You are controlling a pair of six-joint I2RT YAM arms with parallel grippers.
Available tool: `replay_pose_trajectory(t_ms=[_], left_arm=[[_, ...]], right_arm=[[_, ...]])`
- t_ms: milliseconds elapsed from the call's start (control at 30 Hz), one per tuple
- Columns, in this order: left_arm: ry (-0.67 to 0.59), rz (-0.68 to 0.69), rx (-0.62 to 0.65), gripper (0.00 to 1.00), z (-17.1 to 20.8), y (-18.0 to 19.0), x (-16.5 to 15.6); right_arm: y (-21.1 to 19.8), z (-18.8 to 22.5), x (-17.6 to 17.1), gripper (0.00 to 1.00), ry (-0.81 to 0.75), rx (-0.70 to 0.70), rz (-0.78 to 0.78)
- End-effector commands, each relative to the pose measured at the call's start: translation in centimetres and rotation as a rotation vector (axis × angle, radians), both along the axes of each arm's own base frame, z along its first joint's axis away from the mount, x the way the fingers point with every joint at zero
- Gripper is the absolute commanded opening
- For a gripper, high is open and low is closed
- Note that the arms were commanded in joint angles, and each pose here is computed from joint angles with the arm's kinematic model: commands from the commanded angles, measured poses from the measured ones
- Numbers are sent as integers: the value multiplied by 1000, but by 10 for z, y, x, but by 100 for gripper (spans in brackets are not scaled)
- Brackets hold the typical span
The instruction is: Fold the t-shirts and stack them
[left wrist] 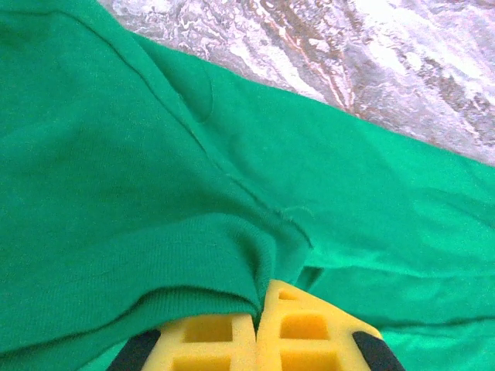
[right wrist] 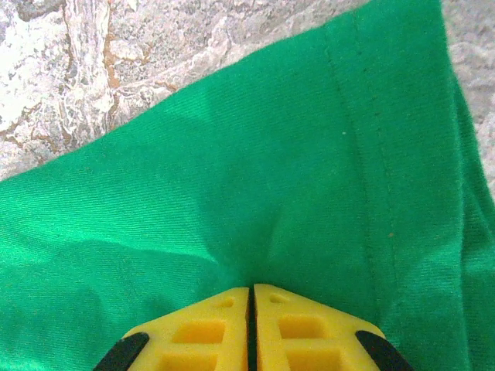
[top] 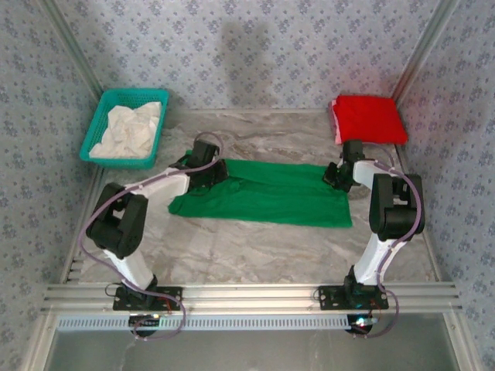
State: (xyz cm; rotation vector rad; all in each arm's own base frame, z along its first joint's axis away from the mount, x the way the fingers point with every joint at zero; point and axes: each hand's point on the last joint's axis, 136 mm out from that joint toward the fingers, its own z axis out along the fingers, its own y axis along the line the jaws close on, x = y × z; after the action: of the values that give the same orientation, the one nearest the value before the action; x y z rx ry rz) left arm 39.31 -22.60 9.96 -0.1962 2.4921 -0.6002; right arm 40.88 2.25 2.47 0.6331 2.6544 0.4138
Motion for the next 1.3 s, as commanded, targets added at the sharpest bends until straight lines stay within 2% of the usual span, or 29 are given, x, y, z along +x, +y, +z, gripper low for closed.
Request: replay_pose_trajectory(t_ms=[0,133,233,333,367,500,600,733,867,1167,1200,1267], left_arm=[[23,-19,-21,0,19,4,-21],[89,-83,10,0,11,-3,-47],[153,-118,58,0,-10,-3,-66],[190,-140,127,39,-19,4,-80],[175,-163,150,45,-15,4,-83],[96,-185,234,50,17,14,-87],[43,-157,231,57,33,30,-80],[65,-59,172,57,27,60,-62],[94,28,119,52,6,82,-45],[168,22,61,51,-40,67,-26],[166,26,66,48,-42,68,-23],[164,31,80,35,-44,69,-21]], right_arm=[[0,7,-5,13,2,21,-11],[-1,6,-6,13,6,13,-12],[-1,5,-6,13,11,11,-15],[-1,2,-7,13,18,12,-15],[-1,2,-7,13,19,10,-15],[-2,3,-7,14,22,1,-11],[-1,5,-5,14,17,2,-11],[2,6,-2,14,14,4,-3],[6,6,-2,14,13,7,5],[6,7,-2,14,12,3,9],[6,7,-2,14,12,5,11],[6,8,-2,14,10,5,10]])
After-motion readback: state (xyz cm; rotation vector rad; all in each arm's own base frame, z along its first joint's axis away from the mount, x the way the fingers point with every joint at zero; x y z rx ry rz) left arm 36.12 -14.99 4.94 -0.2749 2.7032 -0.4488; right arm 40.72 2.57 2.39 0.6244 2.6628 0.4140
